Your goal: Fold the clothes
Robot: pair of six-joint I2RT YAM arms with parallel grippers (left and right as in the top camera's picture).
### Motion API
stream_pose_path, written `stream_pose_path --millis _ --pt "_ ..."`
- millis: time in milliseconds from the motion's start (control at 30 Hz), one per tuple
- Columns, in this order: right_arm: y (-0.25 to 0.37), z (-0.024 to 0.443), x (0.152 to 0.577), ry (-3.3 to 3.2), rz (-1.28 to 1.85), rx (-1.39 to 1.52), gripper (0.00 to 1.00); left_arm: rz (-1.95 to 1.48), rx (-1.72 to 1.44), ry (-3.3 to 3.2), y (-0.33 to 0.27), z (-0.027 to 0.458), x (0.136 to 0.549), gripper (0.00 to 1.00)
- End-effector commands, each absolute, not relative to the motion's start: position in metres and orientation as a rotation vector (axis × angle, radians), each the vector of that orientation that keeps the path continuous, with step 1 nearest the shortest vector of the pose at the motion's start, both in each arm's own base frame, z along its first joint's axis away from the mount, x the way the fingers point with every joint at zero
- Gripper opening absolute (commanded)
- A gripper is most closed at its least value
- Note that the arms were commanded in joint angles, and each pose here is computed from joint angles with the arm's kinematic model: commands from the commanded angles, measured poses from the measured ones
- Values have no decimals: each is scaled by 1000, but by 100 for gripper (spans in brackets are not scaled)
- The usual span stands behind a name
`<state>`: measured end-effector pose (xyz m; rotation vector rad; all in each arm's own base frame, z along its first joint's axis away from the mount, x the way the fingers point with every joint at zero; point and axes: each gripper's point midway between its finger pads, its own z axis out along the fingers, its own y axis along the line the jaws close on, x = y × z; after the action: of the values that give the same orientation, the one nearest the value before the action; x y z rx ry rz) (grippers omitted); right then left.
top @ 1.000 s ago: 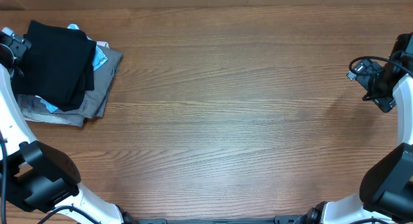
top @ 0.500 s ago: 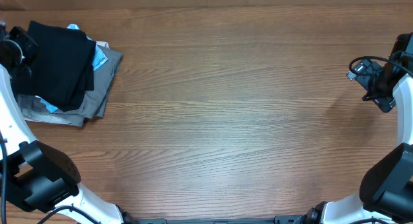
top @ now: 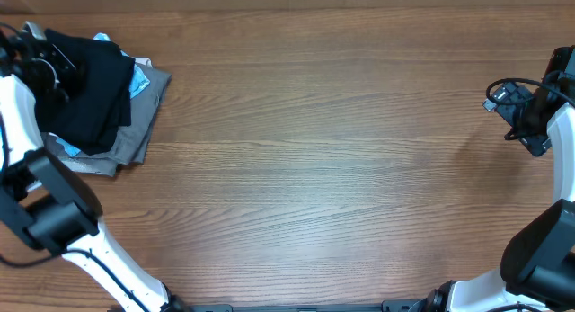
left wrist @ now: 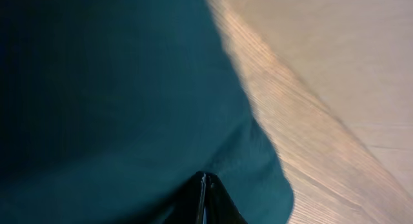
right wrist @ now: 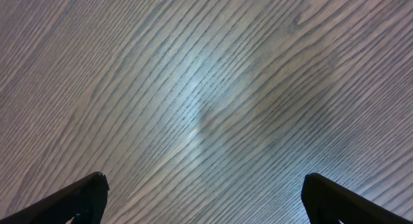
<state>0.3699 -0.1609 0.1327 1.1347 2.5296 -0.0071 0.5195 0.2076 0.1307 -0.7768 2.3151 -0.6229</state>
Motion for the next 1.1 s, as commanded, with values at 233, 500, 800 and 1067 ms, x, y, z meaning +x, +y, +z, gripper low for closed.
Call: stream_pose_path --millis 233,500,800,1067 --pt "-163 135 370 2522 -21 1133 100 -967 -536 2183 180 132 545 5" --pt "-163 135 370 2522 -21 1132 100 -875 -405 2036 167 267 533 9" --pt "-163 135 370 2522 -21 1132 100 -469 -574 2197 117 328 466 5" --pt "-163 135 370 2522 -21 1132 100 -235 -541 2479 47 291 433 17"
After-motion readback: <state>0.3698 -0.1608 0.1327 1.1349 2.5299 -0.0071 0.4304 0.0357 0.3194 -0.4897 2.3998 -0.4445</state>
